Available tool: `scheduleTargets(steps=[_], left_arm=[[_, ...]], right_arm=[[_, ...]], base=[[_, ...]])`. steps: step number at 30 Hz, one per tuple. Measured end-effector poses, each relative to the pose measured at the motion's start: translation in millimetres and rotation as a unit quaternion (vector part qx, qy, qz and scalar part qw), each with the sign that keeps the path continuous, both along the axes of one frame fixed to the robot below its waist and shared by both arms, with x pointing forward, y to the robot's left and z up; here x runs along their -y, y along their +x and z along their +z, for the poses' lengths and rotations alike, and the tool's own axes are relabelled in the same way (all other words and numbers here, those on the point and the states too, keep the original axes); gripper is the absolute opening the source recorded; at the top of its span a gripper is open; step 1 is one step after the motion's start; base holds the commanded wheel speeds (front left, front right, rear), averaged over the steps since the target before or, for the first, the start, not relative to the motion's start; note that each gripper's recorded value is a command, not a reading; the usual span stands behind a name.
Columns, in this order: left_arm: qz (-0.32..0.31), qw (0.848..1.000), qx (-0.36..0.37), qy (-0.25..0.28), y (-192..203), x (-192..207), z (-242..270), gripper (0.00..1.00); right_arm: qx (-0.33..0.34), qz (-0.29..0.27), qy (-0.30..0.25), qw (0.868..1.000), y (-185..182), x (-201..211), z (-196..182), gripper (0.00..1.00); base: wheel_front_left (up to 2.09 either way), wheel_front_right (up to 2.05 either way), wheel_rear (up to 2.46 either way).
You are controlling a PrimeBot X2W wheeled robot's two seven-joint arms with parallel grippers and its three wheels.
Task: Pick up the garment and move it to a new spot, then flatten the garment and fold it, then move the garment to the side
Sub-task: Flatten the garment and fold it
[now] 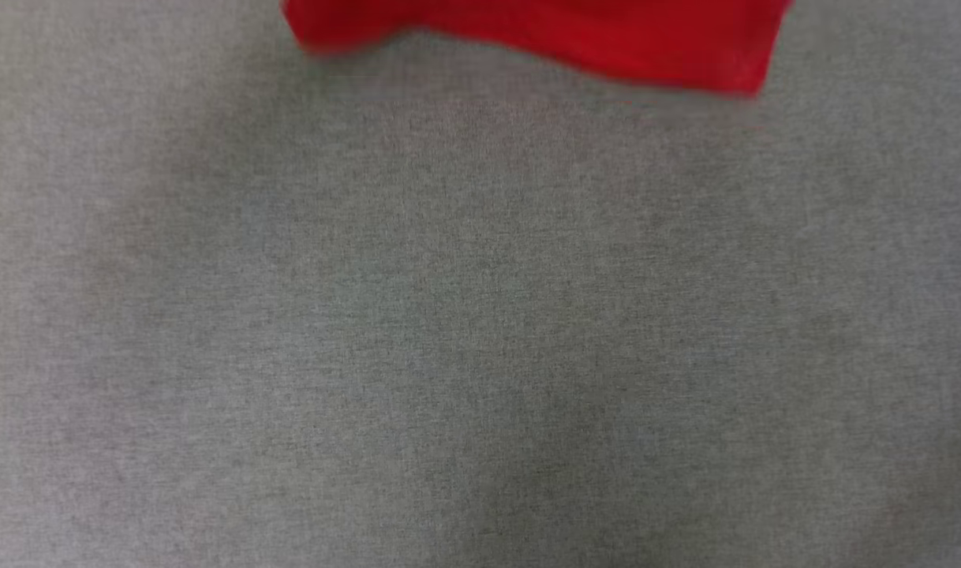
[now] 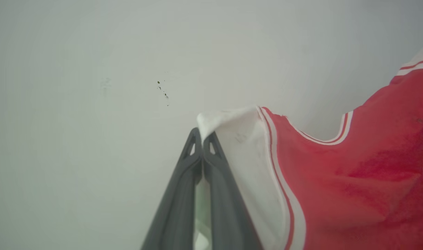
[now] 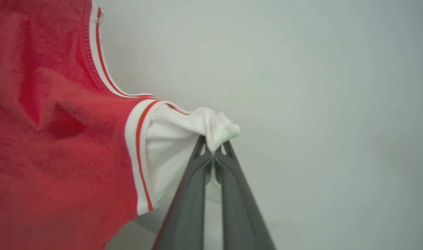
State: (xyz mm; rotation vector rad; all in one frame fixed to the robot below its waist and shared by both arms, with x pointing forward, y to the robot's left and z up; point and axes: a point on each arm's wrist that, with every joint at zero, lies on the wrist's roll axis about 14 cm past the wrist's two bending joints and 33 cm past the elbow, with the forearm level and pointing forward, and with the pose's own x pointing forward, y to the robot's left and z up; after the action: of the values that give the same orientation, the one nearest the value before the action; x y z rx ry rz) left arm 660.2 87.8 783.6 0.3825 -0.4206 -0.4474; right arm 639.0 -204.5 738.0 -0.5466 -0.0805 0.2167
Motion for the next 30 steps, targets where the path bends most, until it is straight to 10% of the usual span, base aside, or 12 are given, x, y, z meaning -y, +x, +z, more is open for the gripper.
scheduleTargets(steps=[11,30], left_arm=[[0.022,0.998,0.054,-0.019,21,-26,29,0.0],[0.024,0.986,-0.162,-0.035,1,-48,-187,0.0]], right_arm=[[0.056,0.016,-0.009,0.998,38,-24,31,0.0],[-0.14,0.066,0.004,0.988,7,-37,-174,0.0]], base=[[0.0,0.0,0.0],[0.0,0.0,0.0]])
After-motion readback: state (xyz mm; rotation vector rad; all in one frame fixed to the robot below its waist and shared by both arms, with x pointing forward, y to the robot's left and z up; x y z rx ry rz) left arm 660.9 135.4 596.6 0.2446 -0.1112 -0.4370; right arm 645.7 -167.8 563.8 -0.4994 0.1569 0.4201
